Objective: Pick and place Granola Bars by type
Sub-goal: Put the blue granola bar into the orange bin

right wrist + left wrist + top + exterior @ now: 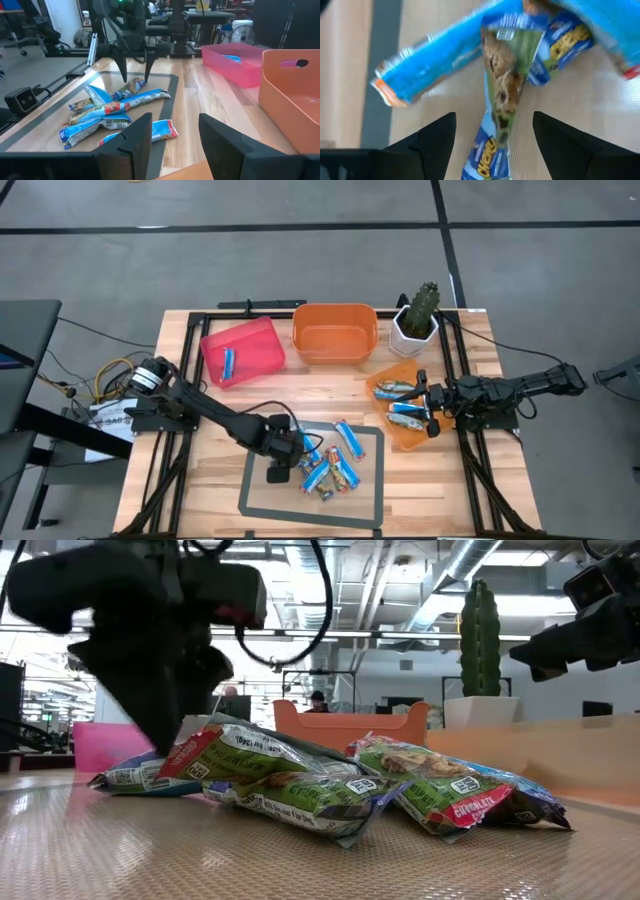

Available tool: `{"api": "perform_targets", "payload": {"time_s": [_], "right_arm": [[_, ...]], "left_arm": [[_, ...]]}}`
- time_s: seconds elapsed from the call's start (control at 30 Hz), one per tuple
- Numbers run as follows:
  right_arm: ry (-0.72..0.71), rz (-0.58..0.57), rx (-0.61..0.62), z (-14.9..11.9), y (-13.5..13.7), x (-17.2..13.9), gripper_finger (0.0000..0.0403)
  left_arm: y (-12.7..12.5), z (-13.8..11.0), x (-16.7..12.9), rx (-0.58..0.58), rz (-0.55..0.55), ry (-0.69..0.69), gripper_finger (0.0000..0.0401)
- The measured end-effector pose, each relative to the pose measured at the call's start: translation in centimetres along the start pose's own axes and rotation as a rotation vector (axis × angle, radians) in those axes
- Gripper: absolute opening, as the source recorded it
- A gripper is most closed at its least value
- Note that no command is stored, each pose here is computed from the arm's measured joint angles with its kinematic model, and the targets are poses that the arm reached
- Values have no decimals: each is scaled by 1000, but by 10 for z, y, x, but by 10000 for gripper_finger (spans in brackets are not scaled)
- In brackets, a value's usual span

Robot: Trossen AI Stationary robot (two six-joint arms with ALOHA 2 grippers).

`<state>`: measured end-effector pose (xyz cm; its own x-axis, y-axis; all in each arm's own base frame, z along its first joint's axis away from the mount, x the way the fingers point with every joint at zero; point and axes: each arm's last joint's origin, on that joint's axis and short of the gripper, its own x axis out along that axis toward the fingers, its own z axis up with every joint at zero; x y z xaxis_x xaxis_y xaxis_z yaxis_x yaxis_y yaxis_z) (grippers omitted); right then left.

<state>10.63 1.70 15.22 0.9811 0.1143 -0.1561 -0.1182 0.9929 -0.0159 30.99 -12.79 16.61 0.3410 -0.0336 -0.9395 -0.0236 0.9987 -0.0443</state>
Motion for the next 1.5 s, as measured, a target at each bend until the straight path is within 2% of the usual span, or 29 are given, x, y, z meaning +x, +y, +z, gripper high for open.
{"api": "perform_targets", "payload": {"time_s": [0.17, 0.33, 0.77, 0.97, 1.13, 1.5], "right_arm": [[-1, 0, 0, 0, 0, 0, 154], [0, -1, 0, 0, 0, 0, 154], [-1, -2, 0, 0, 0, 0, 154], [-1, -1, 0, 0, 0, 0, 154], [-1, 0, 0, 0, 0, 0, 154], [-1, 1, 0, 0, 0, 0, 154]], "left_arm": [[-3, -3, 18, 0, -26, 64, 258], [-2, -2, 18, -3, 4, 46, 237], [-3, -3, 18, 6, -16, 56, 88], [-3, -3, 18, 8, -22, 57, 43], [-3, -3, 18, 29, -25, 58, 26], [-3, -3, 18, 18, -16, 53, 23]]}}
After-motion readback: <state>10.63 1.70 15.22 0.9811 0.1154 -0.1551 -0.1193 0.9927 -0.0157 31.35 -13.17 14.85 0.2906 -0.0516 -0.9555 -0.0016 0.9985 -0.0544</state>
